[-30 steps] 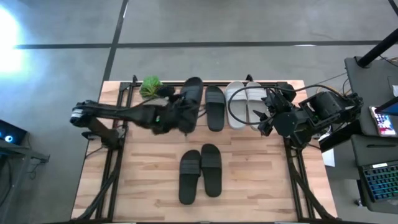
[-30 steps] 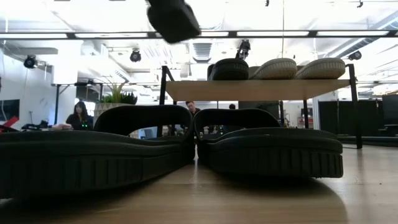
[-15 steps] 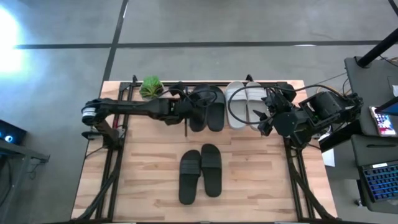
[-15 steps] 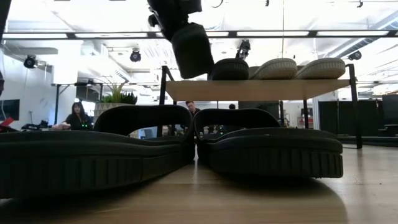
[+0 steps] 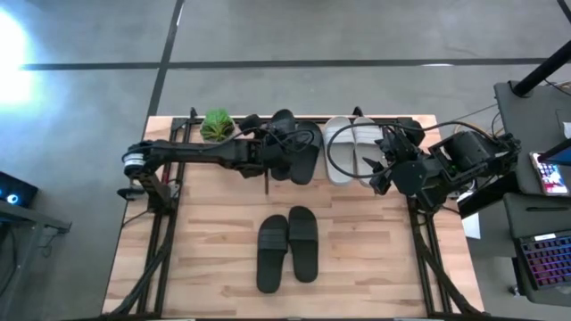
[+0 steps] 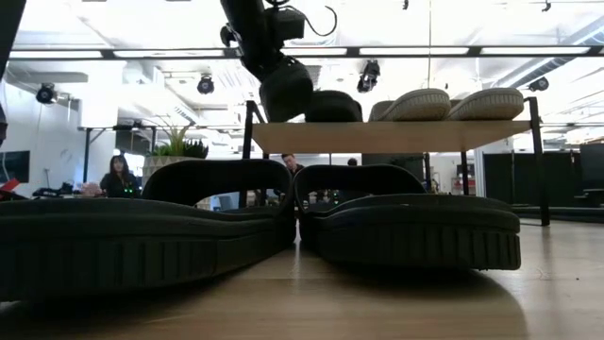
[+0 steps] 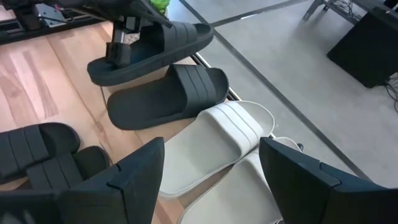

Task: Pick and place slides into the shelf
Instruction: Put the black slide on the shelf

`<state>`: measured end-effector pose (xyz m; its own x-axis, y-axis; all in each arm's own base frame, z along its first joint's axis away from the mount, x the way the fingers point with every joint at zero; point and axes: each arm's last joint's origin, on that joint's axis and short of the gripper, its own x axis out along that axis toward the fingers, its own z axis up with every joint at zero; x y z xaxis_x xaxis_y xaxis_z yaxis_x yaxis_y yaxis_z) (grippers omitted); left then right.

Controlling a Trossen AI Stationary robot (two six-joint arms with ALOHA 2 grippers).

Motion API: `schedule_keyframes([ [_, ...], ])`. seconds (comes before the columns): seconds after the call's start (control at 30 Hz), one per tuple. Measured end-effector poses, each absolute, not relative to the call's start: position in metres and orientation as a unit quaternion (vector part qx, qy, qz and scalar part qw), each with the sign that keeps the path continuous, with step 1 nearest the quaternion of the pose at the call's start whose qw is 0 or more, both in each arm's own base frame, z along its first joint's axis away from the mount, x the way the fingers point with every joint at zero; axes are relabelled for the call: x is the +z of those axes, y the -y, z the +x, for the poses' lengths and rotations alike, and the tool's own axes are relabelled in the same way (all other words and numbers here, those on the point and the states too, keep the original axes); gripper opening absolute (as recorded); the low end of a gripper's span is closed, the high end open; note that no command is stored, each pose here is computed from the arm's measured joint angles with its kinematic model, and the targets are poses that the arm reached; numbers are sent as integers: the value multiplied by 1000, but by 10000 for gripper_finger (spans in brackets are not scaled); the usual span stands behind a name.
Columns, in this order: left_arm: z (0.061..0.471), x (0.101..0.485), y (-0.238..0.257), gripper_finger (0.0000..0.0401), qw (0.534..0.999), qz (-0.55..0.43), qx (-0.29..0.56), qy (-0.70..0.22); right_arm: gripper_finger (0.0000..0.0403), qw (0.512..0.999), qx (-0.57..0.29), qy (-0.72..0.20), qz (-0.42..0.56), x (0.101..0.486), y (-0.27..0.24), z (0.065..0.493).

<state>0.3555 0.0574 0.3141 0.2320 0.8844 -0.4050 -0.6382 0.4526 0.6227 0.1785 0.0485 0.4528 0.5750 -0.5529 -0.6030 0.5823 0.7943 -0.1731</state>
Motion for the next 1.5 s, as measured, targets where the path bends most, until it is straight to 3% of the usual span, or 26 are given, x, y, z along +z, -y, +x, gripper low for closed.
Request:
schedule_keyframes([
  [0.6, 352, 305, -61, 0, 738, 210, 467, -438, 254, 887, -319, -333, 20, 453, -48, 179],
  [0.93, 351, 335, -63, 0, 729, 224, 505, -404, 254, 887, -319, -332, 21, 453, -48, 178],
  [1.13, 350, 349, -64, 0, 721, 263, 476, -429, 254, 887, -319, -332, 21, 453, -48, 178],
  [1.5, 343, 328, -75, 0, 706, 257, 387, -535, 254, 887, -320, -332, 20, 453, -48, 178],
])
